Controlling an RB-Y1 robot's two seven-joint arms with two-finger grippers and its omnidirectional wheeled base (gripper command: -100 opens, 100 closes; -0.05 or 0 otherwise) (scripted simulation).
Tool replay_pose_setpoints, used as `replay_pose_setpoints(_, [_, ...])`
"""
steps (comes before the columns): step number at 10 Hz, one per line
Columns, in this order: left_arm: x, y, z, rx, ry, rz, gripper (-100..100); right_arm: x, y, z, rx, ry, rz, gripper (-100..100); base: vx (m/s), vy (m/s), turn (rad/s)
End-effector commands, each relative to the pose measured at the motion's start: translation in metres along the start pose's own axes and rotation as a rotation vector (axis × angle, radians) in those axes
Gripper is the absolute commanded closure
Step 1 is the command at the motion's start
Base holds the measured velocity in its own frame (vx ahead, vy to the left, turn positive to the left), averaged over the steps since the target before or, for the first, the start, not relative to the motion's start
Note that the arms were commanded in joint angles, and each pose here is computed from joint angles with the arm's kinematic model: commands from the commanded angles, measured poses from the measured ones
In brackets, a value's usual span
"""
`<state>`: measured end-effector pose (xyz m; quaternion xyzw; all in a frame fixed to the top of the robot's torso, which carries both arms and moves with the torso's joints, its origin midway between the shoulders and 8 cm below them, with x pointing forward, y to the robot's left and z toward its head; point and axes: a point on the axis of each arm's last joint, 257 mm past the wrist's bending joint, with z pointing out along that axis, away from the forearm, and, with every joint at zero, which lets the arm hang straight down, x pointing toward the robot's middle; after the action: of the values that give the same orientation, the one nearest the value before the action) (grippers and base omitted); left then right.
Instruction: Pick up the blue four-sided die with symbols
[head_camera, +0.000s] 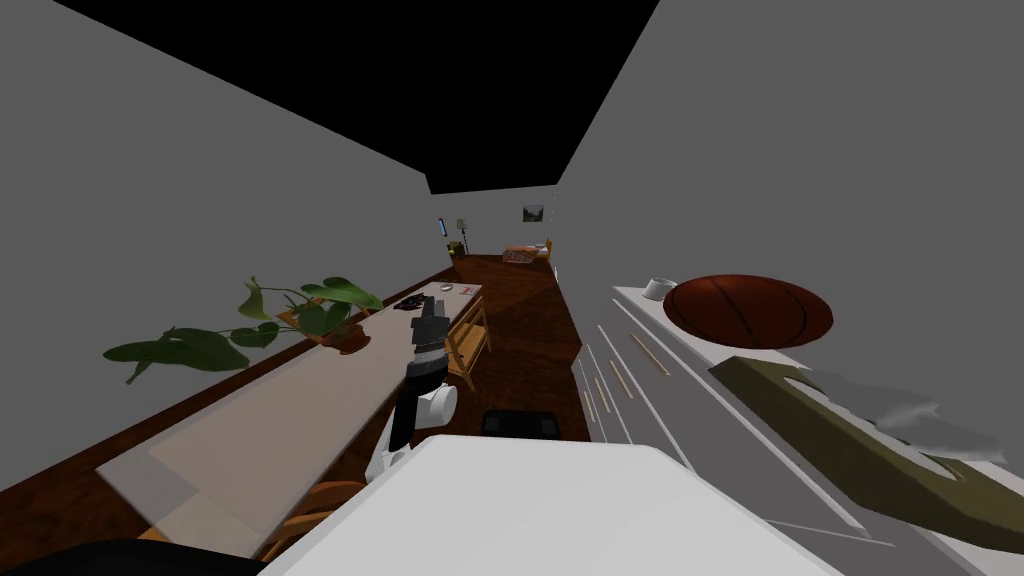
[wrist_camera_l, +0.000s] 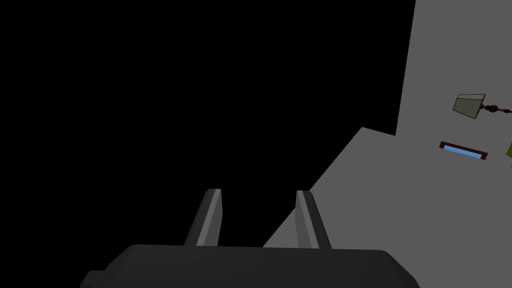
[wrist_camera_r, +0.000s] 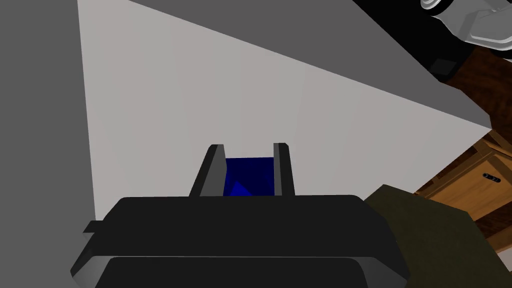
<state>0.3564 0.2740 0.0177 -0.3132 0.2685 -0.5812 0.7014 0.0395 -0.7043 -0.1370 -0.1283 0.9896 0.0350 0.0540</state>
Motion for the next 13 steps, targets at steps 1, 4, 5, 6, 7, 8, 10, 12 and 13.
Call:
replay_pose_setpoints(1, [0.0,0.0,0.0,0.0,0.0,0.0,0,0.0,0.0,0.0,0.0,0.0,0.0,0,0.0,0.0,0.0])
replay_pose_setpoints(4, [0.0,0.0,0.0,0.0,0.0,0.0,0,-0.038,0.006,0.008,-0.029,-0.002,-0.118,100,0.138,-0.05,-0.401])
replay_pose_setpoints(5, [0.0,0.0,0.0,0.0,0.0,0.001,0,-0.038,0.006,0.008,-0.029,-0.002,-0.118,100,0.125,-0.033,-0.224])
replay_pose_setpoints(6, [0.0,0.0,0.0,0.0,0.0,0.0,0,-0.058,0.008,0.01,-0.035,0.0,-0.185,100,0.153,-0.055,-0.379])
replay_pose_setpoints(7, [0.0,0.0,0.0,0.0,0.0,0.0,0,-0.059,0.011,0.011,-0.041,-0.001,-0.183,100,0.147,-0.04,-0.284])
replay_pose_setpoints(8, [0.0,0.0,0.0,0.0,0.0,0.0,0,-0.078,0.015,0.012,-0.049,0.001,-0.249,100,0.166,-0.061,-0.426])
replay_pose_setpoints(10, [0.0,0.0,0.0,0.0,0.0,0.001,0,-0.097,0.022,0.013,-0.061,0.005,-0.317,100,0.193,-0.035,-0.437])
replay_pose_setpoints(12, [0.0,0.0,0.0,0.0,0.0,0.0,0,-0.115,0.029,0.012,-0.067,0.01,-0.386,100,0.14,-0.01,-0.316])
replay_pose_setpoints(13, [0.0,0.0,0.0,0.0,0.0,0.0,0,-0.13,0.032,0.009,-0.063,0.018,-0.453,100,0.163,0.014,-0.35])
